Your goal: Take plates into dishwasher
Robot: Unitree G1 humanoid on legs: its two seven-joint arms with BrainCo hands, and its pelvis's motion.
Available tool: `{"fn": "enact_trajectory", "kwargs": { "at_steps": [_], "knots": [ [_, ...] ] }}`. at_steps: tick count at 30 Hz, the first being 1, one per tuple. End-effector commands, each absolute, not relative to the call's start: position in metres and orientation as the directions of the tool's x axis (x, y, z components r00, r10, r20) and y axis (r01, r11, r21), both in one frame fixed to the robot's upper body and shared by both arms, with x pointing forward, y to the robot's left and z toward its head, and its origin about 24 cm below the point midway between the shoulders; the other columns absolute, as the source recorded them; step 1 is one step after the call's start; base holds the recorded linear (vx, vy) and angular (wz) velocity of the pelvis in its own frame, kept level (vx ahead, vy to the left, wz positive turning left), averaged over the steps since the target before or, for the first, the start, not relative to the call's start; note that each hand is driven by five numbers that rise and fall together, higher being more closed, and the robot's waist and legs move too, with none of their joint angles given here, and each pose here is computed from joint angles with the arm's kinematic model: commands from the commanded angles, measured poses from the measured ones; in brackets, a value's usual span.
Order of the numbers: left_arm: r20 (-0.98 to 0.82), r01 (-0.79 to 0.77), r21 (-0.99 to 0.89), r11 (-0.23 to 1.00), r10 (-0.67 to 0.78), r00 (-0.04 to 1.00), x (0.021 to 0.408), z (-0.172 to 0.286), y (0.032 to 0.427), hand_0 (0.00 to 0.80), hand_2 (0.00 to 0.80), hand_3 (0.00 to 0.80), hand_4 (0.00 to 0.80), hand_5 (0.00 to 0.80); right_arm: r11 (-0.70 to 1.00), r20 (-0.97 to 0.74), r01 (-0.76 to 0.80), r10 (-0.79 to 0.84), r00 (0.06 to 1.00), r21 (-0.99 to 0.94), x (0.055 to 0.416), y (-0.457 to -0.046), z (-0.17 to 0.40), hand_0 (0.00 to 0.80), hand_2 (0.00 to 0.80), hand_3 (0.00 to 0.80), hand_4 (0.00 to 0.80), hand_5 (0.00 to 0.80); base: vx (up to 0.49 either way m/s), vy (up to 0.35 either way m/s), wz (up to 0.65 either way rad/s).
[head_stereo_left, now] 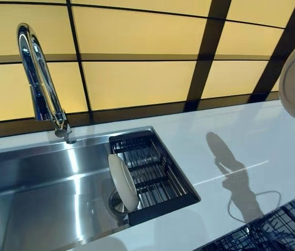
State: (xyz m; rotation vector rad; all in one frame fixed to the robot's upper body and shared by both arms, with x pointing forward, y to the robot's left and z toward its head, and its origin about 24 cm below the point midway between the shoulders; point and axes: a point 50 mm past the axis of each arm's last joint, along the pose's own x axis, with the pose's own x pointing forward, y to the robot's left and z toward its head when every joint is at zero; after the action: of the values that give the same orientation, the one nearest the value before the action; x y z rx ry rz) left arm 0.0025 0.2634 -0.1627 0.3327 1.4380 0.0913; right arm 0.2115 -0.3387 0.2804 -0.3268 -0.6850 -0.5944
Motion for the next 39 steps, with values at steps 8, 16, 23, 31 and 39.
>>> {"fn": "enact_trajectory", "kwargs": {
  "at_steps": [8, 16, 23, 31, 39],
  "knots": [
    [-0.875, 0.133, 0.325, 0.936, 0.245, 0.417, 0.099, -0.147, 0.269, 0.0, 0.0, 0.0, 0.0, 0.0, 0.707, 0.667, 0.704, -0.489, 0.562, -0.075, 0.191, -0.38, 0.273, 0.8, 0.8, 0.8, 0.8, 0.8, -0.048, 0.004, -0.26],
    [-0.87, 0.1, 0.33, 0.939, 0.261, 0.419, 0.103, -0.145, 0.273, 0.0, 0.0, 0.0, 0.0, 0.0, 0.692, 0.493, 0.675, -0.507, 0.707, -0.257, 0.191, -0.395, 0.229, 0.8, 0.8, 0.8, 0.8, 0.8, -0.024, -0.03, -0.13],
    [-0.864, 0.072, 0.334, 0.94, 0.274, 0.422, 0.102, -0.144, 0.277, 0.0, 0.0, 0.0, 0.0, 0.0, 0.697, 0.327, 0.629, -0.539, 0.777, -0.345, 0.183, -0.404, 0.181, 0.8, 0.8, 0.8, 0.8, 0.8, -0.001, -0.018, -0.07],
    [-0.864, 0.073, 0.334, 0.94, 0.274, 0.422, 0.102, -0.144, 0.276, 0.0, 0.0, 0.0, 0.0, 0.0, 0.717, 0.174, 0.588, -0.569, 0.804, -0.375, 0.175, -0.404, 0.133, 0.8, 0.8, 0.8, 0.8, 0.8, 0.012, -0.029, -0.12],
    [-0.872, 0.082, 0.329, 0.941, 0.27, 0.408, 0.088, -0.146, 0.277, 0.0, 0.0, 0.0, 0.0, 0.0, 0.715, 0.141, 0.564, -0.561, 0.815, -0.413, 0.171, -0.409, 0.128, 0.8, 0.8, 0.8, 0.8, 0.8, 0.023, -0.042, -0.14]
  ]
}}
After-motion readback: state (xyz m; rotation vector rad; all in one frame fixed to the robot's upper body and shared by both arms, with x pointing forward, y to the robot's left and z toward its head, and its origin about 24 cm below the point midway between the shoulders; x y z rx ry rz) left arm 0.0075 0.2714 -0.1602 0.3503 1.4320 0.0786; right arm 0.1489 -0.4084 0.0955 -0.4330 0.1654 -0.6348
